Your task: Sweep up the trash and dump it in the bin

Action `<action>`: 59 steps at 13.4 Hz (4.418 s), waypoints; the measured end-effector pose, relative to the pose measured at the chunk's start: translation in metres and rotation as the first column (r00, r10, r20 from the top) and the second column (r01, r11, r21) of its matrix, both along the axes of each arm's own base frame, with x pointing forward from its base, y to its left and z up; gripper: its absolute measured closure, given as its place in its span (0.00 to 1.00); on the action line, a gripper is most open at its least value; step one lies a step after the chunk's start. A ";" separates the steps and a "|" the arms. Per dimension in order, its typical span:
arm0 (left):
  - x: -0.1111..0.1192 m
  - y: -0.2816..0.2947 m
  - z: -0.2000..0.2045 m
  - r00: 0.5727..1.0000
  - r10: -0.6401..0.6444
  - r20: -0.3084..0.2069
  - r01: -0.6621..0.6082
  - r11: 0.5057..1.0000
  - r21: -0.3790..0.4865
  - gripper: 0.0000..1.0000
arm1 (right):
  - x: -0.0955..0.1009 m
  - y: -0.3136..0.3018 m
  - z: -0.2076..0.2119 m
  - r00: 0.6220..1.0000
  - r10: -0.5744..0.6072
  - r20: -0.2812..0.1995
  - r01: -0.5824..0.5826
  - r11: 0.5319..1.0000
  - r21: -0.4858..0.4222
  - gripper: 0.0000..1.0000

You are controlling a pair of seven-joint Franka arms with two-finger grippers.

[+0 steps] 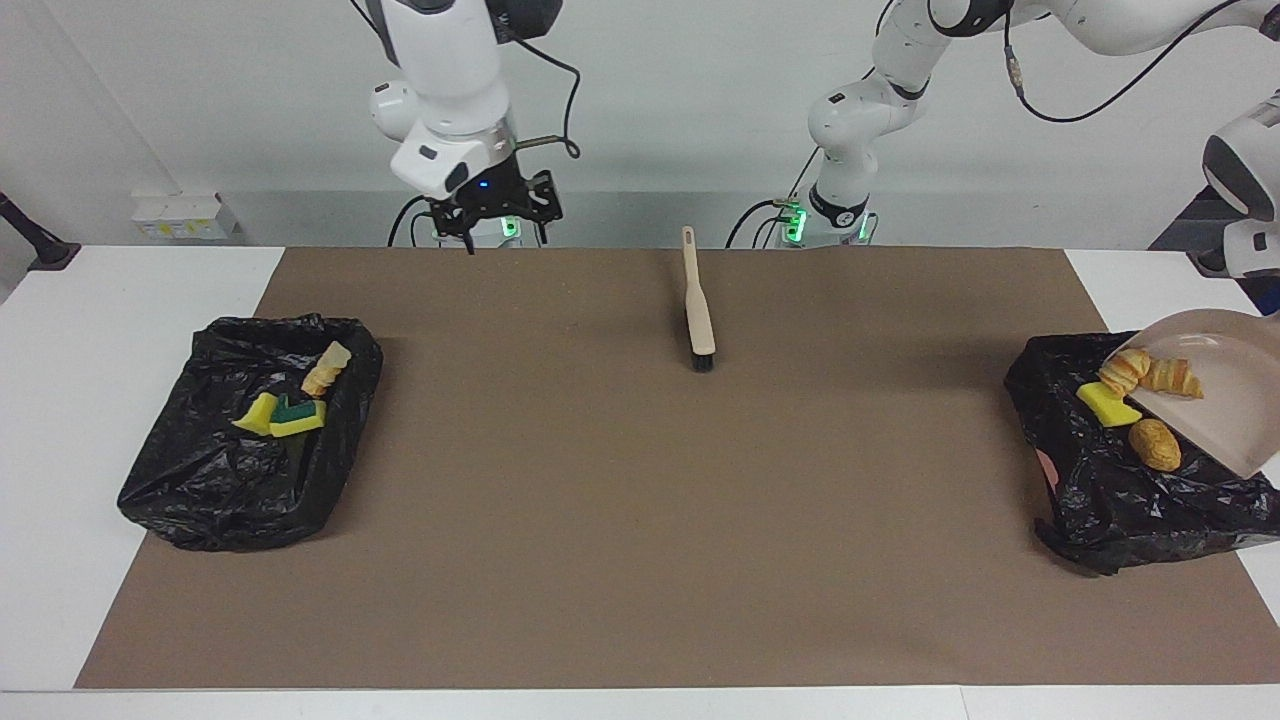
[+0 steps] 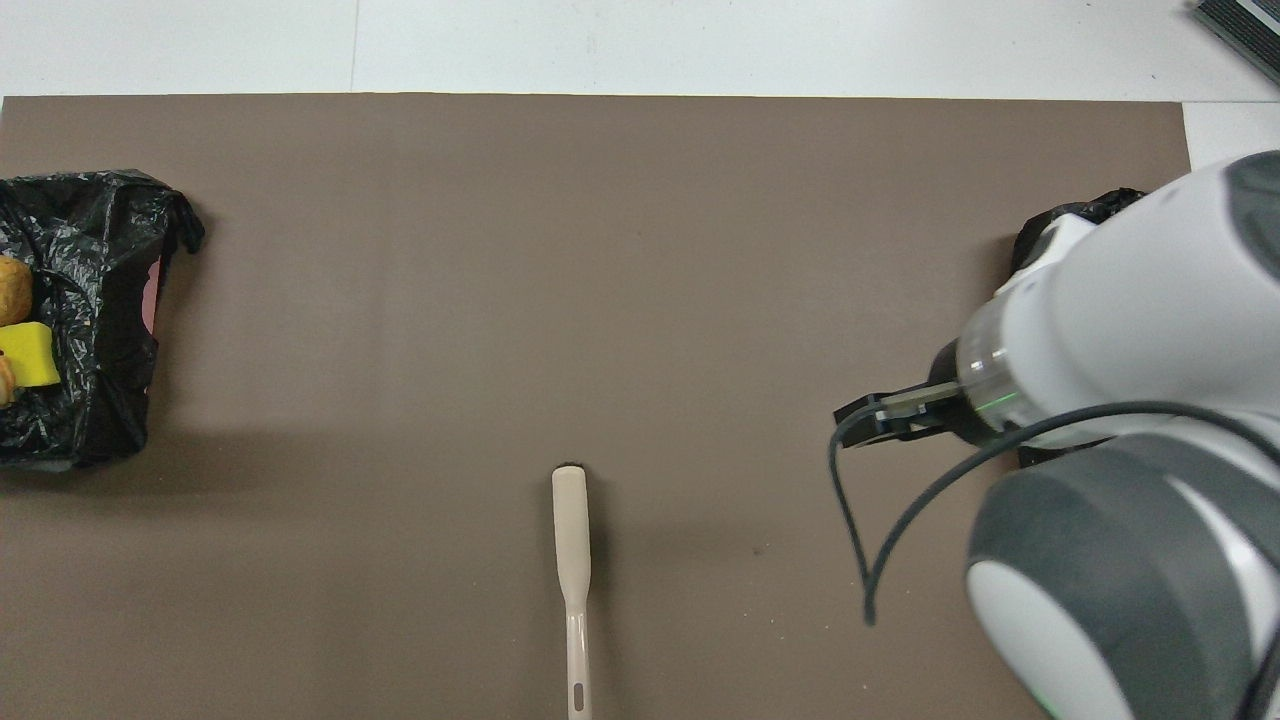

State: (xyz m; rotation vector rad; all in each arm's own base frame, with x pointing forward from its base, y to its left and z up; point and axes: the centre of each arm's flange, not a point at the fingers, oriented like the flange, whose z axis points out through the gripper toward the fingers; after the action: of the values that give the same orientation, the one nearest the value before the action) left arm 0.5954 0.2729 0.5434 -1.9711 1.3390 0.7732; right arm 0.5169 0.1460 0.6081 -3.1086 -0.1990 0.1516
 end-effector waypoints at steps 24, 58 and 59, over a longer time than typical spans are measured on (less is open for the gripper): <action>0.023 -0.164 0.064 0.889 0.392 0.237 -0.247 0.847 -0.471 0.69 | 0.026 -0.146 0.039 0.989 -0.140 0.050 0.141 0.990 -0.016 0.00; 0.021 -0.616 -0.166 0.326 0.945 -0.035 -0.509 0.145 -0.849 0.18 | 0.026 -0.150 0.039 0.988 -0.146 0.050 0.147 0.989 -0.016 0.00; 0.027 -0.602 -0.155 0.307 0.951 -0.033 -0.505 0.133 -0.853 0.05 | 0.026 -0.150 0.039 0.988 -0.146 0.050 0.147 0.989 -0.016 0.00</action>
State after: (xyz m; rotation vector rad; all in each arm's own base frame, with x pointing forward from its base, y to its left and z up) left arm 0.6226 -0.3295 0.3888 -3.3286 -0.0034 -0.1460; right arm 0.5432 -0.0038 0.6469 -3.1333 0.0313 0.0747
